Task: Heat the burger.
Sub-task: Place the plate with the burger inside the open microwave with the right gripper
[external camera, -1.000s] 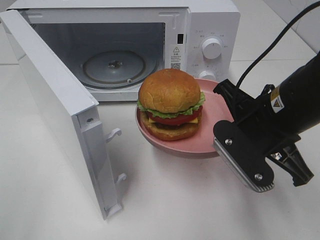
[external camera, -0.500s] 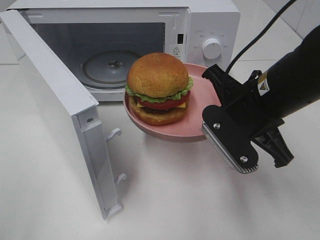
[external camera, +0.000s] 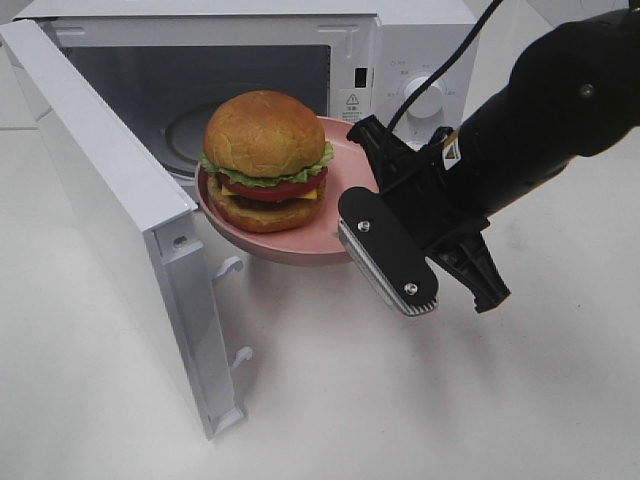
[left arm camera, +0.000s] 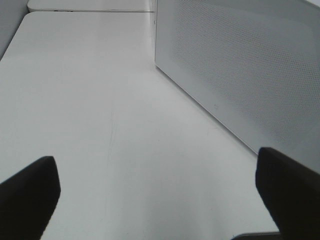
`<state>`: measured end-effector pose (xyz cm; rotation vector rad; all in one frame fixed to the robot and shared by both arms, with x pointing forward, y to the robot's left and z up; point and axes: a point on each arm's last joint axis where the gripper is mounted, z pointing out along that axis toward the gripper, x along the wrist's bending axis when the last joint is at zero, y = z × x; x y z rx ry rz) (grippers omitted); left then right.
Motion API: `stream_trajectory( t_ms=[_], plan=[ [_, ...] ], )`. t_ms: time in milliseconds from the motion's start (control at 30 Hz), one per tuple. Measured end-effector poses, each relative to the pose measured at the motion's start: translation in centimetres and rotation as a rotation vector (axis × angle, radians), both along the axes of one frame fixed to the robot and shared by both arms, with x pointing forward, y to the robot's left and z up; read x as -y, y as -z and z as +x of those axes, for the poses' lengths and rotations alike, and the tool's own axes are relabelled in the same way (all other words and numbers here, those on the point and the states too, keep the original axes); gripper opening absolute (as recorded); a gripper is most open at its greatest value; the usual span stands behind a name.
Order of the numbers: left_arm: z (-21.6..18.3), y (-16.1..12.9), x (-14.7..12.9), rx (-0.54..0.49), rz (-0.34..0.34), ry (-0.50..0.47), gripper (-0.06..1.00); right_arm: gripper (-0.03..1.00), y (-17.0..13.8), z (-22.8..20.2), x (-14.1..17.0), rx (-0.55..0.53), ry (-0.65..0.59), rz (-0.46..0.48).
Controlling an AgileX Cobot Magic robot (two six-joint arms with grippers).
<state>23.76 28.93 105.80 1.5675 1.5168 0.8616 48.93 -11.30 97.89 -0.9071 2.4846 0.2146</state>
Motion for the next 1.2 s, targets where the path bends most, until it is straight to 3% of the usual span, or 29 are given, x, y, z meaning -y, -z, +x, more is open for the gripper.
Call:
stream_trajectory(
  t_ms=[1200],
  plan=[
    [0.0, 0.0, 0.0, 0.0, 0.0, 0.0, 0.99, 0.06, 1.6, 8.2, -7.0, 0.035, -0.006, 0.019]
  ],
)
